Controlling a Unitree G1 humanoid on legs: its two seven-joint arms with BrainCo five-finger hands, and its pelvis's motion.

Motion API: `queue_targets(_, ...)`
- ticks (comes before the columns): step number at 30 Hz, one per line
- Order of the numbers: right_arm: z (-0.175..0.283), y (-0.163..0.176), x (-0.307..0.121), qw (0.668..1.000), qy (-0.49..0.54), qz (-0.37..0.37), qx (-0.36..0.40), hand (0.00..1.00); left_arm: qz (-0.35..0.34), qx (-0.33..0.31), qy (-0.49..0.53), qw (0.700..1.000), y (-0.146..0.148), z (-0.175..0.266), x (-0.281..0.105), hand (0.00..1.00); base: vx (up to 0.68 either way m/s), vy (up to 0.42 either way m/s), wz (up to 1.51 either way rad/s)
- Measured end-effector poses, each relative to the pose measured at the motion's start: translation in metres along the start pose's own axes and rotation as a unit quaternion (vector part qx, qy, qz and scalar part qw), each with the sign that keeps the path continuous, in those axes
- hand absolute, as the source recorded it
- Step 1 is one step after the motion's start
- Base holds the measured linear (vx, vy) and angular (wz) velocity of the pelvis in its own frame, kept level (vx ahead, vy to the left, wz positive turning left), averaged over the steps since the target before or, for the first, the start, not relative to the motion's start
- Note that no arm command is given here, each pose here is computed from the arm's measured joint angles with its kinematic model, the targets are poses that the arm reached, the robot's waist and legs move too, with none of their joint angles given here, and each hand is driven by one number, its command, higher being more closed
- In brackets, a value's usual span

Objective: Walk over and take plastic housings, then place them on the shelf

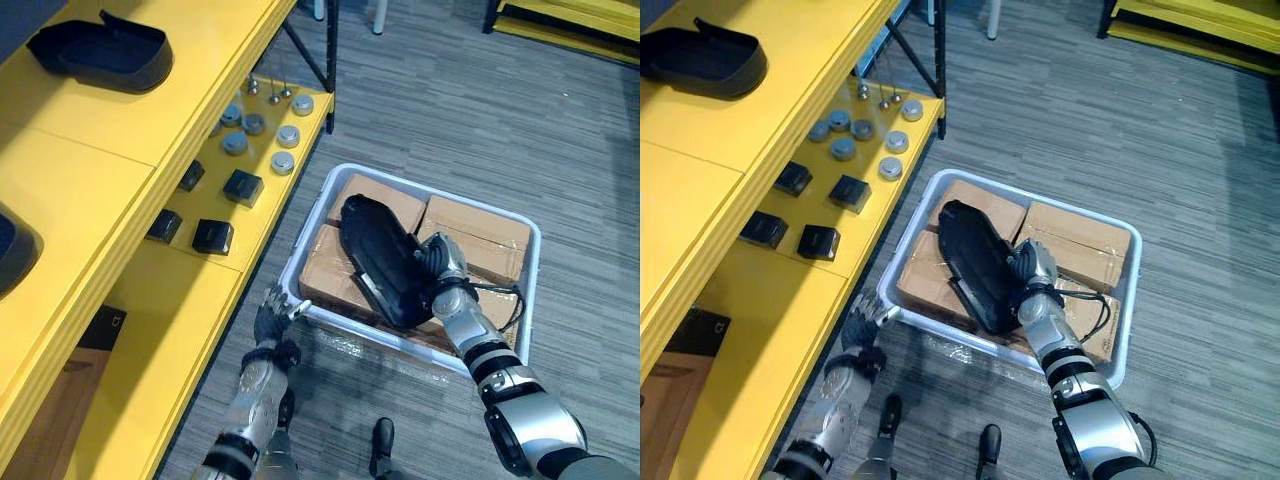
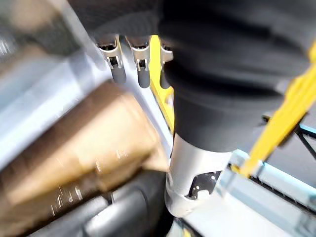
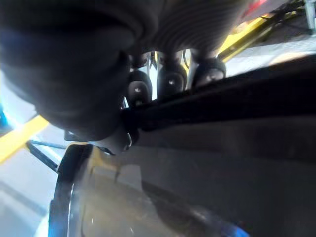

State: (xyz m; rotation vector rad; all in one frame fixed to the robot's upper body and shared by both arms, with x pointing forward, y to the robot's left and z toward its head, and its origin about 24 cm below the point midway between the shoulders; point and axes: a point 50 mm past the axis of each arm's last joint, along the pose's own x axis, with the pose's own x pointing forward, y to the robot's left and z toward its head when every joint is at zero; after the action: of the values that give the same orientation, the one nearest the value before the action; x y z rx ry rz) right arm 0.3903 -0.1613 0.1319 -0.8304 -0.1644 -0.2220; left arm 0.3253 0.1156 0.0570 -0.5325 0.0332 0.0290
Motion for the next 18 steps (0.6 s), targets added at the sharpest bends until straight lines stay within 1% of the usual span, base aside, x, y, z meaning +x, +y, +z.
queue_targets(5,0.028,-0.002,-0.001,0.998,-0.058,-0.024,0.007,1.0,0.007,-0.003,0.049,0.999,-0.002,-0.015,0.01,0.0,-0.02,0.013,-0.09)
queue_targets(10,0.049,0.0,-0.005,0.994,-0.091,-0.047,0.025,1.0,0.011,-0.004,0.058,0.998,-0.004,-0.016,0.015,0.0,-0.01,0.007,-0.01)
queue_targets(14,0.061,-0.002,-0.013,0.99,-0.115,-0.07,0.051,1.0,-0.004,0.012,0.068,0.998,-0.015,-0.018,0.02,0.0,-0.04,0.023,-0.01)
queue_targets(16,0.067,0.004,-0.02,0.988,-0.126,-0.067,0.065,1.0,-0.004,0.013,0.07,0.997,-0.018,-0.018,0.022,0.0,0.0,0.0,0.0)
queue_targets(18,0.07,0.016,-0.032,0.987,-0.135,-0.052,0.076,1.0,-0.011,-0.007,0.072,0.997,-0.026,-0.017,0.023,0.0,0.0,0.0,0.0)
